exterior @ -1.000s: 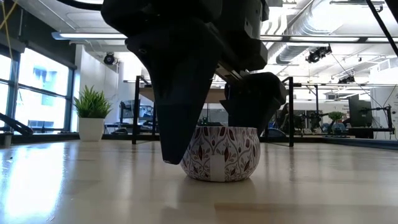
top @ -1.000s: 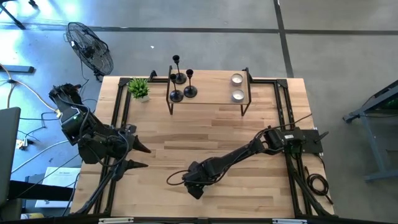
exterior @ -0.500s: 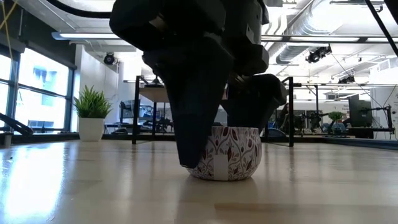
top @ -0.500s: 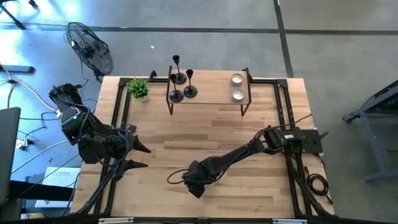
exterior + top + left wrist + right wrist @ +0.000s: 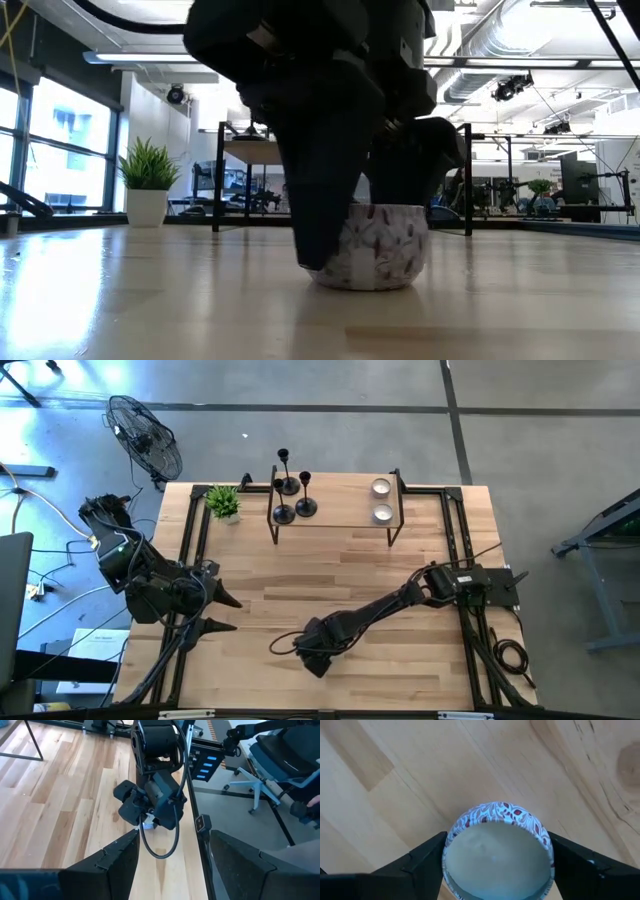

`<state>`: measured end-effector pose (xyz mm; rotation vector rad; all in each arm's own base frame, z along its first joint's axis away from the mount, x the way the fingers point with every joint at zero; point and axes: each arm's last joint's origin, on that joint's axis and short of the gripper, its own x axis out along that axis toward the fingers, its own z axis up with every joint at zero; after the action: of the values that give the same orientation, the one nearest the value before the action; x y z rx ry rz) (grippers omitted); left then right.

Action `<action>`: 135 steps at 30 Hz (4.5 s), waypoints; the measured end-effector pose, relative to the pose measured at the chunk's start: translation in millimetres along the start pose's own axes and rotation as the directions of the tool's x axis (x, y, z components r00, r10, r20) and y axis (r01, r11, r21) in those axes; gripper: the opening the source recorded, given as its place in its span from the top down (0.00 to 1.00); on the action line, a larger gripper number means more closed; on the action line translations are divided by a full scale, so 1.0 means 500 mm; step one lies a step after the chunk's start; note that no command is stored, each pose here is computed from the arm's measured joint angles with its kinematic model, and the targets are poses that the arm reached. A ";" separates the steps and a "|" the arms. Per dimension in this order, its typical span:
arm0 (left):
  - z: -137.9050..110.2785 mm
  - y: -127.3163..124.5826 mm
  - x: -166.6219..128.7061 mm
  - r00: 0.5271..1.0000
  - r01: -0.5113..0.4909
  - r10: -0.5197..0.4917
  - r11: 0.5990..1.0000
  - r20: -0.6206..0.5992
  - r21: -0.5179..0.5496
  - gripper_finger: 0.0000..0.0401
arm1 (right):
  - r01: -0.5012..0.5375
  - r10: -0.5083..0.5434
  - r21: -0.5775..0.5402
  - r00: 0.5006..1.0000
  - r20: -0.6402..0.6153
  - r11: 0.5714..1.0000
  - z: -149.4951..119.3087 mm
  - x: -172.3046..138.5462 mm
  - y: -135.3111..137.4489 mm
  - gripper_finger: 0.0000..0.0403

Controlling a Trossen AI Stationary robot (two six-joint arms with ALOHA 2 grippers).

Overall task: Pick & Place candle stick holders
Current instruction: Put the red patterned scented candle on the shelf

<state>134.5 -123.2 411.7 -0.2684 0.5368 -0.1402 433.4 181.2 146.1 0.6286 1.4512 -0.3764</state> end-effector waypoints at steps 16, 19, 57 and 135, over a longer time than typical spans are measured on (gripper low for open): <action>0.000 0.000 0.000 1.000 0.001 -0.001 1.000 -0.001 0.003 0.40 | 0.012 -0.015 0.068 0.999 0.037 0.998 -0.042 -0.241 -0.061 0.29; 0.000 0.000 0.000 1.000 0.000 0.000 1.000 -0.001 0.003 0.40 | -0.004 -0.005 0.086 0.995 0.102 0.996 -0.048 -0.313 -0.091 0.29; 0.024 0.028 -0.012 0.761 -0.517 0.516 0.849 0.394 -0.111 0.40 | 0.130 -0.072 -0.064 0.826 0.559 0.989 0.252 -0.582 -0.656 0.29; 0.081 0.164 -0.025 0.567 -0.823 0.756 0.538 0.327 0.183 0.40 | 0.134 -0.091 -0.123 0.948 0.304 0.983 0.305 -0.462 -0.676 0.24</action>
<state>149.8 -33.7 427.7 0.3083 0.3694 0.7088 330.0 -206.9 317.2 0.3561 1.2149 -0.4333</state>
